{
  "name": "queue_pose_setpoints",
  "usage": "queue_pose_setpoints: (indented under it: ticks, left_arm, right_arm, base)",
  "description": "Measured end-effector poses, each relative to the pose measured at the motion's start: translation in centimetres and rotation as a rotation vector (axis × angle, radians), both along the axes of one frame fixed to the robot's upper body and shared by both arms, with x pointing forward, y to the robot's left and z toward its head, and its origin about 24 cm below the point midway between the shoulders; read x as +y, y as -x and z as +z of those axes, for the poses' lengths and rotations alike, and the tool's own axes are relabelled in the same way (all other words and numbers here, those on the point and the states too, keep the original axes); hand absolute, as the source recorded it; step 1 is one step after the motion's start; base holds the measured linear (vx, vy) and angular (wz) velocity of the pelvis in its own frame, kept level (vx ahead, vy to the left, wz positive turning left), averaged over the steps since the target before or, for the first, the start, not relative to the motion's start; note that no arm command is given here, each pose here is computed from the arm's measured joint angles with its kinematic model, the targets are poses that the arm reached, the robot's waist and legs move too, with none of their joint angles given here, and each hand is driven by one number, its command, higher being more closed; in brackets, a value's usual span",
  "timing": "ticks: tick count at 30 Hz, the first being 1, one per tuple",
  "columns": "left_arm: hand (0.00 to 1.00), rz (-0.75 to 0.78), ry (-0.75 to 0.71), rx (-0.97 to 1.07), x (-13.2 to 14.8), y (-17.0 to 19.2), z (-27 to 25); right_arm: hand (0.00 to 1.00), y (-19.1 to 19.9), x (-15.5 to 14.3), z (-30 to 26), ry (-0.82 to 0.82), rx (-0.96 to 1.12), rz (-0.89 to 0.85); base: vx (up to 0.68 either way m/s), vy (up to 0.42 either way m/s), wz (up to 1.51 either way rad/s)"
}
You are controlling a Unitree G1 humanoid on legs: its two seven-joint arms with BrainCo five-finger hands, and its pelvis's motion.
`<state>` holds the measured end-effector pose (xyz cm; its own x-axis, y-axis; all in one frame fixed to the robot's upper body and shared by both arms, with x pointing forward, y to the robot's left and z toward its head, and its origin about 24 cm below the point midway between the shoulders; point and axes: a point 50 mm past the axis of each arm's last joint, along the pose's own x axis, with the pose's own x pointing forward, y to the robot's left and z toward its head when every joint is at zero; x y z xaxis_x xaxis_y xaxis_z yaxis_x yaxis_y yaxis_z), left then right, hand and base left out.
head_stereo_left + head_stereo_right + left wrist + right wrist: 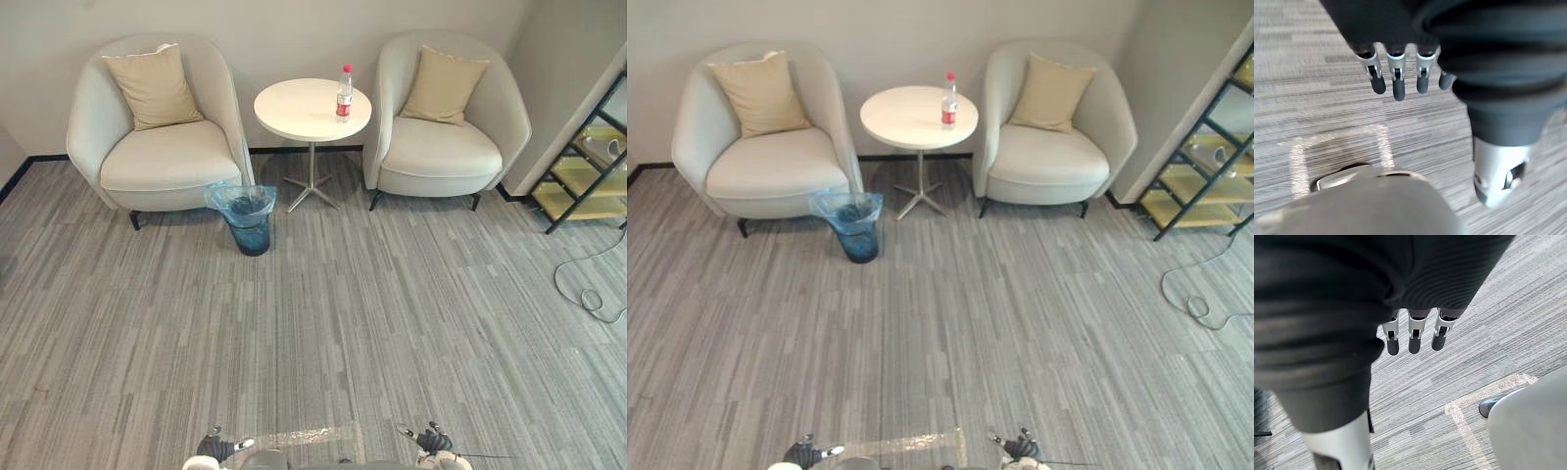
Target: Gather rubbish on tea table into small bin, then transfer packed bag to large trash can.
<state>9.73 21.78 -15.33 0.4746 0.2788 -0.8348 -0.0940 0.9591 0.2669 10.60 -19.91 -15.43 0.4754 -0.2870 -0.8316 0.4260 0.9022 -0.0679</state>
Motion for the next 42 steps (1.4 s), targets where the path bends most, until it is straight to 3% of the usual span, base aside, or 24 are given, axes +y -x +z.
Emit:
queue_pose_setpoints:
  ticks: [6, 17, 26, 42]
  left_arm:
    - [0.00, 0.058, 0.018, -0.008, -0.4, 0.2, -0.1]
    - [0.00, 0.046, -0.009, -0.003, 0.7, -0.3, 0.1]
    - [0.00, -0.039, 0.104, -0.050, -3.7, -2.8, 0.0]
    - [0.00, 0.006, 0.121, -0.116, -4.1, -3.7, 0.5]
  right_arm:
    - [0.00, 0.0, -0.9, 0.0, 0.022, 0.018, -0.003]
    - [0.00, -2.2, 1.4, 0.3, -0.031, -0.032, 0.086]
    - [0.00, -3.4, -0.4, 1.0, 0.039, -0.054, 0.158]
    - [0.00, -1.0, -0.8, 0.2, 0.024, 0.008, 0.081]
  base:
    - [0.29, 0.214, -0.32]
    - [0.42, 0.140, -0.34]
    - [0.38, -0.132, 0.20]
    - [0.30, -0.038, 0.03]
